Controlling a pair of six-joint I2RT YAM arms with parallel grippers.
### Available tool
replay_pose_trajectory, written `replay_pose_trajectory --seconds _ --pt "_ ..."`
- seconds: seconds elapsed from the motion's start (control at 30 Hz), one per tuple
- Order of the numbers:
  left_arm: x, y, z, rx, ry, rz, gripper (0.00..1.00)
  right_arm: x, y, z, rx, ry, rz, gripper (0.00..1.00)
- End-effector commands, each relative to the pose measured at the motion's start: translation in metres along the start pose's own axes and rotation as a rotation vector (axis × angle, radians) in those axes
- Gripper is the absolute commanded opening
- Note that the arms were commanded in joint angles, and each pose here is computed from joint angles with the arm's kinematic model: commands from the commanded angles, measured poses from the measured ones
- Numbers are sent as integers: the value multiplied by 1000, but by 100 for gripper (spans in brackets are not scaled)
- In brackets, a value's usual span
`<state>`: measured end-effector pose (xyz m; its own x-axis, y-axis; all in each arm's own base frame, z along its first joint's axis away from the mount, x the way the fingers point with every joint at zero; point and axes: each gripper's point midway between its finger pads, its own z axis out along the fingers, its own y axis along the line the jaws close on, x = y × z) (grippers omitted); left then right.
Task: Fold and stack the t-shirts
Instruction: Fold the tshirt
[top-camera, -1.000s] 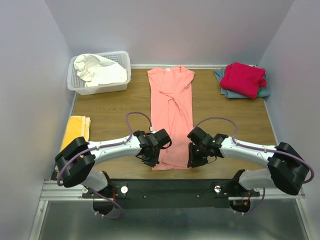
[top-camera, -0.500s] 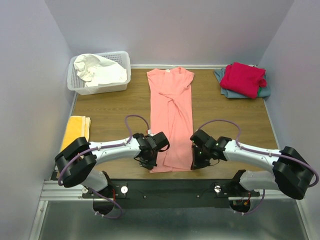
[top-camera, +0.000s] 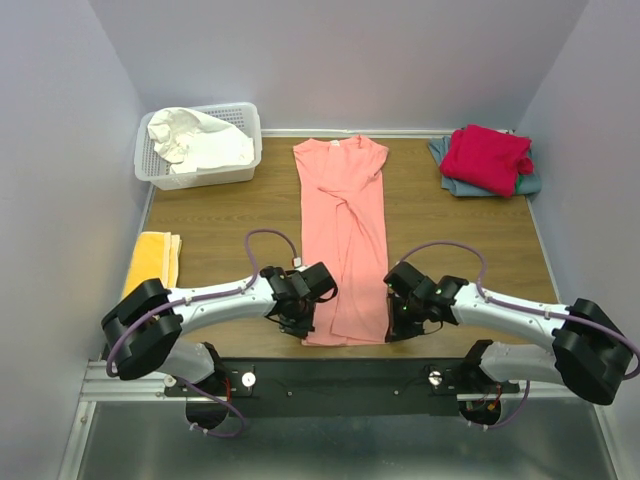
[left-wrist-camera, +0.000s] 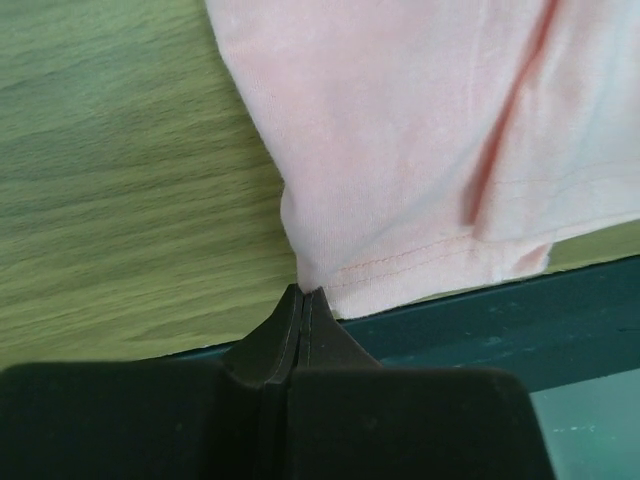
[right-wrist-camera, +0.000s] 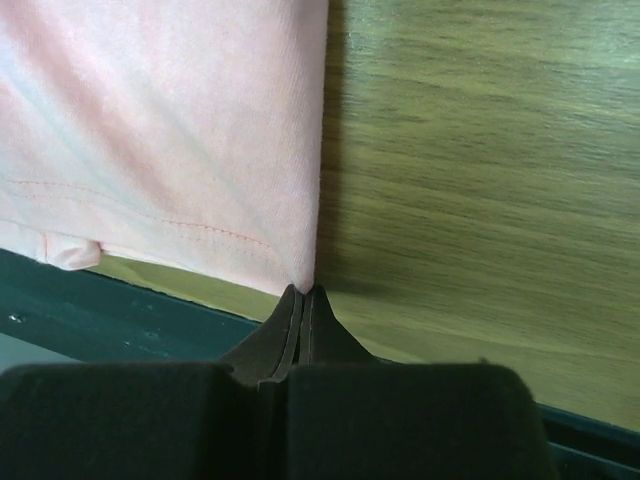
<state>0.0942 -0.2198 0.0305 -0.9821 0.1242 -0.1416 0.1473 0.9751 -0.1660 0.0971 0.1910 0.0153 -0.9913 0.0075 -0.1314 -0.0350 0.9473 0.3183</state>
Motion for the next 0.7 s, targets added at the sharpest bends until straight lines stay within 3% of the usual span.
replay_pose_trajectory --seconds 0.0,0.4,0.67 --pt "-27 -20 -29 54 -101 -15 0 -14 9 -20 -4 -61 -28 1" --pt "-94 -12 -55 -60 -332 -241 0 -100 34 -60 114 -349 -94 1" --pt "-148 5 -47 -167 -379 -267 0 -158 24 -62 255 -457 -96 1"
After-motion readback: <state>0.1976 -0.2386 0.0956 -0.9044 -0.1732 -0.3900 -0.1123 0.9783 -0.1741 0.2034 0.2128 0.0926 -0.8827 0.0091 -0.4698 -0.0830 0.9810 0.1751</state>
